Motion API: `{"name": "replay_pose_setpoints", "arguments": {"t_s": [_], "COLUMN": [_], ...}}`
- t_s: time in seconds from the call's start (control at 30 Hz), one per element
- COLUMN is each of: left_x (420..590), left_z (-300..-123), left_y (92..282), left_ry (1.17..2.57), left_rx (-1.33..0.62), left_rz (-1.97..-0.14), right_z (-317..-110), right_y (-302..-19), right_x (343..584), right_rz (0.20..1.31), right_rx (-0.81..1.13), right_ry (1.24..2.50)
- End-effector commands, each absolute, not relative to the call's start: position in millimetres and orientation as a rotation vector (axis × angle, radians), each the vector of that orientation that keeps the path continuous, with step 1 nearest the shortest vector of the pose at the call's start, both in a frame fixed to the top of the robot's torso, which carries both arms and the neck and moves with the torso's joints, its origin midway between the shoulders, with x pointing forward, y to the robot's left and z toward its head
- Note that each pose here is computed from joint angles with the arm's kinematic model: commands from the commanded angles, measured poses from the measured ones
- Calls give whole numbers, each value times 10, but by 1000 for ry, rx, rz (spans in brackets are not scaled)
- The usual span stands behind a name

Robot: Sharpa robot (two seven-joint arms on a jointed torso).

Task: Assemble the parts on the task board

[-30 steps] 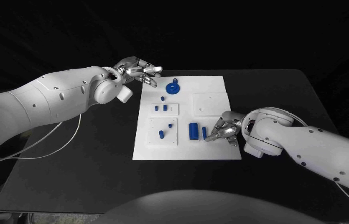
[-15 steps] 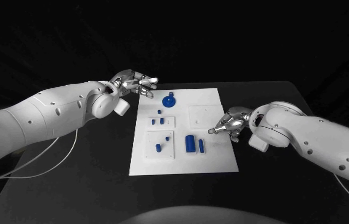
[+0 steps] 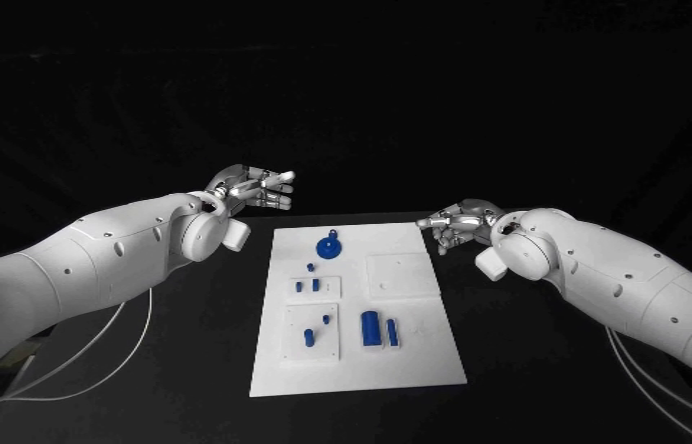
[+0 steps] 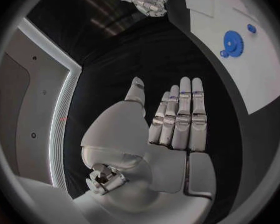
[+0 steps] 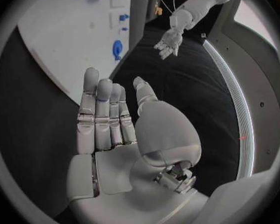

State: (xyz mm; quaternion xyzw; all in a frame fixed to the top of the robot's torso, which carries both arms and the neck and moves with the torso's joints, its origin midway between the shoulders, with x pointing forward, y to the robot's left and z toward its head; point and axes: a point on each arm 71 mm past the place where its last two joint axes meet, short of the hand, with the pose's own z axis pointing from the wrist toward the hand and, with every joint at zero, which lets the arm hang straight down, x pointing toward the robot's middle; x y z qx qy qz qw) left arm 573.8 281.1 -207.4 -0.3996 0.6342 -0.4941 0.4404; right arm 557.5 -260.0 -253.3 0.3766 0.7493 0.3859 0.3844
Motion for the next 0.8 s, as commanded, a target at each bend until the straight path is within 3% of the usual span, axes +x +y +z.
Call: {"name": "replay_pose_setpoints", "arguments": {"t_s": [0.03,0.2,0.4,0.6,0.63,0.8], "left_x": [5785,5843,5887,5903,5897,5851], "left_z": [-2019,-2001,-1992,-2011,-2030,-2063], "left_y": [2830,2848,2847,2812,2824,2772], "left_ry": [1485,1435,1397,1389,1436,1424], "left_rx": [-1043,-1073,-1083,-1071,-1071,-1078], "left_rz": [-1260,-1254,-1256,-1270,-1238,-1241], "right_z": [-2412,-2365,-2334,-2335,-2374,-2345], "right_y": [-2627,-2594,-2553,-2542,-2540,-2504], "right_x": [5691,5772,5796,5805,5801,5775], "right_rz": [1205,1309,1374,1387,1328,1332], "right_rx": [1058,1083,1081,1079,1084,1082], "right_ry": [1604,1479,1424,1398,1473,1450]}}
